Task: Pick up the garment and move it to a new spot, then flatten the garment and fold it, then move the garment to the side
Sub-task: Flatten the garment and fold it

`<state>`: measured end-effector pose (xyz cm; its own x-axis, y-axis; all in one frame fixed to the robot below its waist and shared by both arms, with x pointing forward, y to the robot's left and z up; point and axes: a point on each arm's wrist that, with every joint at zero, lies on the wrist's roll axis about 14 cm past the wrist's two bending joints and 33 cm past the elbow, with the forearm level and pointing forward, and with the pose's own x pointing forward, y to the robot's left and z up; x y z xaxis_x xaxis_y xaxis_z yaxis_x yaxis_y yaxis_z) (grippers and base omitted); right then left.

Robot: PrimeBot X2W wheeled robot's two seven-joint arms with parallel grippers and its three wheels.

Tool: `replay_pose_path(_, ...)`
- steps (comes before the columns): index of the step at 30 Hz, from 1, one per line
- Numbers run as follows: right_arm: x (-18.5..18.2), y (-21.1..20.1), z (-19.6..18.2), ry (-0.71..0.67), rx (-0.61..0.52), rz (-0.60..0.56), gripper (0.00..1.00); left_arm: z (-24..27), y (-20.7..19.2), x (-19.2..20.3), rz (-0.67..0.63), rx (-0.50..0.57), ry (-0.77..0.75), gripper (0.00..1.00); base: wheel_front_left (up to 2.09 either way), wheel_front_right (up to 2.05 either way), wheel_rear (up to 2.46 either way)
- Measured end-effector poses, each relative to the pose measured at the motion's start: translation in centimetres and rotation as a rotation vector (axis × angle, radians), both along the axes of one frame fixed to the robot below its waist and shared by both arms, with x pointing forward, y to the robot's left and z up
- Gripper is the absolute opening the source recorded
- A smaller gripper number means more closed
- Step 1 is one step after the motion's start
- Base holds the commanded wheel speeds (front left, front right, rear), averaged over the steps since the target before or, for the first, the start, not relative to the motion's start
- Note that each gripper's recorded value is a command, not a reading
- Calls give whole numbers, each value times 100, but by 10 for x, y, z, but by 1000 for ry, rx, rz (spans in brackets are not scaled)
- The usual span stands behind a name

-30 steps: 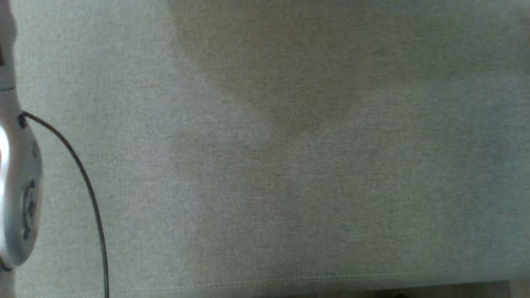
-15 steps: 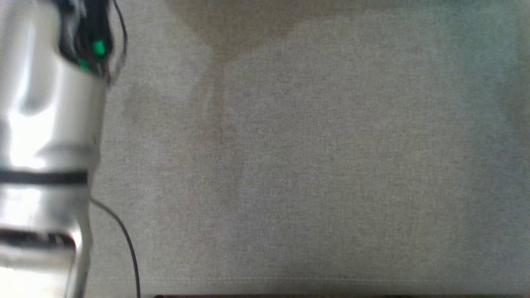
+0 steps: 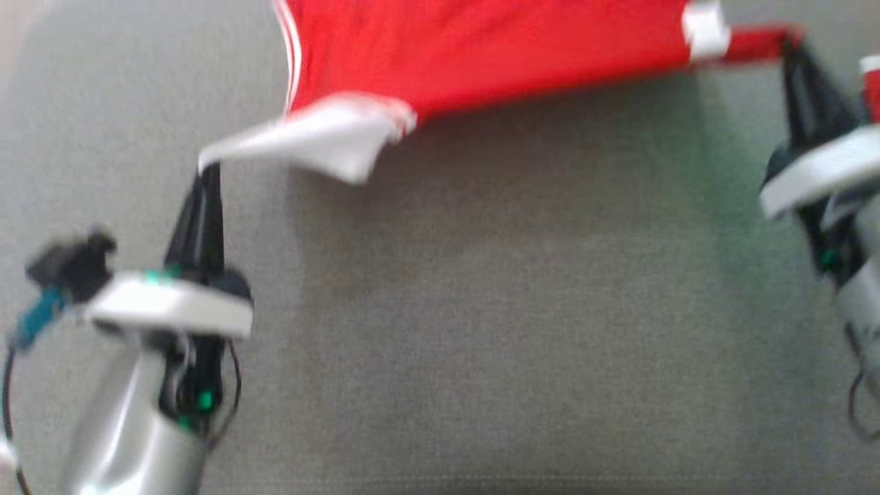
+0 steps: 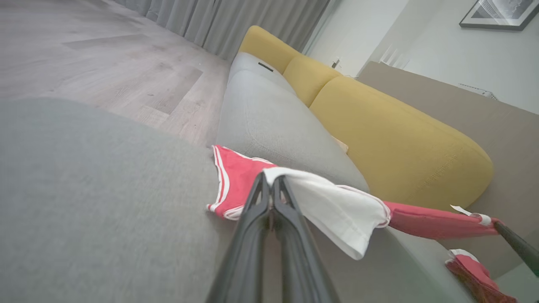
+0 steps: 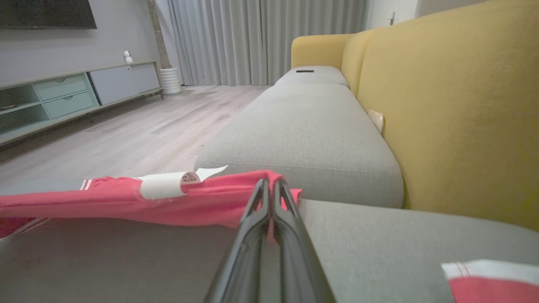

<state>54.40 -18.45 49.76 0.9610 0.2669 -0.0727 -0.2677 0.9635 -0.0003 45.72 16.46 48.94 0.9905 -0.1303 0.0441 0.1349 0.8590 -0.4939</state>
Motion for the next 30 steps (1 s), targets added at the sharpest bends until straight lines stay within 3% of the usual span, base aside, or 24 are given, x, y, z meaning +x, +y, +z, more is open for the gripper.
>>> replay_pose_path(7, -70, -6, -12, 27, 57, -30, 0, -4, 3, -72, 51, -41, 36, 0, 0, 0, 0)
replay_pose_path(15, -116, -4, -44, 88, 72, -35, 0, -13, 11, -108, 119, -56, 98, 0, 0, 0, 0)
replay_pose_path(22, -127, -2, -55, 113, 82, -42, 0, -11, 10, -106, 140, -75, 123, 0, 0, 0, 0)
replay_pose_path(30, -111, 2, -74, 183, 68, -39, 0, -1, 2, -55, 124, -107, 82, 0, 0, 0, 0)
